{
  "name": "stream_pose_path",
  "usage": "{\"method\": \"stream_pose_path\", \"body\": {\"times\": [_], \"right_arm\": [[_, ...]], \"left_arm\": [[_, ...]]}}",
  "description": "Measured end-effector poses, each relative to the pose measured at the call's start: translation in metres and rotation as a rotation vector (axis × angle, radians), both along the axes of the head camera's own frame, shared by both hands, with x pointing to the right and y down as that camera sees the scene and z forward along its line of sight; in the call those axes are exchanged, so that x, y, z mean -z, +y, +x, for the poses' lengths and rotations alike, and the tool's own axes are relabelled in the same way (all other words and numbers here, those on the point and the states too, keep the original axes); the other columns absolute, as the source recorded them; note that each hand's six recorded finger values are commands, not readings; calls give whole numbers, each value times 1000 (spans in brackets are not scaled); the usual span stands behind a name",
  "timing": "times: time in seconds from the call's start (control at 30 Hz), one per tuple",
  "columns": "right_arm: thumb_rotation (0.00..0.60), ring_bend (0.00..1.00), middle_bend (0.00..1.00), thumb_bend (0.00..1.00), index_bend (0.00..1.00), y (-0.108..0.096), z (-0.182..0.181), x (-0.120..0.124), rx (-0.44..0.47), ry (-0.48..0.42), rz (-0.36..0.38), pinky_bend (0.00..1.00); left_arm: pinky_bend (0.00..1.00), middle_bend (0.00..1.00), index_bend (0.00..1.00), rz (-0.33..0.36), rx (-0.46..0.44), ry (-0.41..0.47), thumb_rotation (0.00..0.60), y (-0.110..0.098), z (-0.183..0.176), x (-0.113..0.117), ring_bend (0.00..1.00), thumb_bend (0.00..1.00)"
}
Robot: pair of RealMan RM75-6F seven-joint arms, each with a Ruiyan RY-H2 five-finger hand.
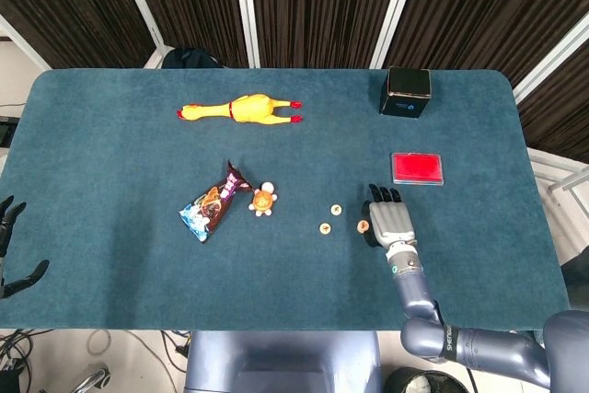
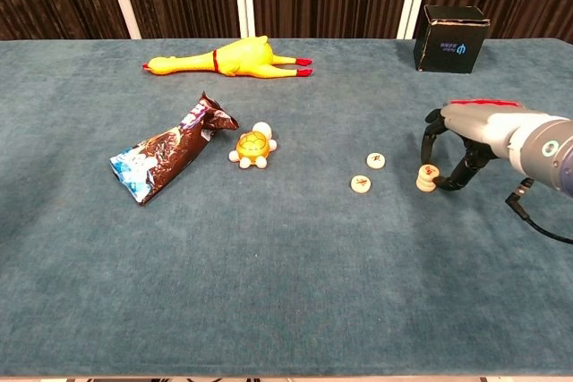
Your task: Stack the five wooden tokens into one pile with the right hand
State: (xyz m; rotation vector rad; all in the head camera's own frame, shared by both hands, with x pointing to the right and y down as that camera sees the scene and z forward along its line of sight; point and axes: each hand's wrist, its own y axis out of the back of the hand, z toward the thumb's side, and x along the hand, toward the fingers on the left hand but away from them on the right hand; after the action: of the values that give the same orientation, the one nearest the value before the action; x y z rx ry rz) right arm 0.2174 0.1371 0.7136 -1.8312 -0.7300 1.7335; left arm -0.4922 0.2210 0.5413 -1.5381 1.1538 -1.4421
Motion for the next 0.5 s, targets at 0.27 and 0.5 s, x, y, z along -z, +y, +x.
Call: {"method": "stream_pose_path", "body": {"times": [0.27,0.5], "right_arm": [[600,0,10,428,259,0,-9,13,32,4,-6,0],[600,0,6,428,251,-11,-25,22,53,26,13,0]], "left_arm": [[5,0,112,-1,-4,2,600,1,2,0,0,206],[5,0,112,0,2,8,600,0,1,0,0,206]]}}
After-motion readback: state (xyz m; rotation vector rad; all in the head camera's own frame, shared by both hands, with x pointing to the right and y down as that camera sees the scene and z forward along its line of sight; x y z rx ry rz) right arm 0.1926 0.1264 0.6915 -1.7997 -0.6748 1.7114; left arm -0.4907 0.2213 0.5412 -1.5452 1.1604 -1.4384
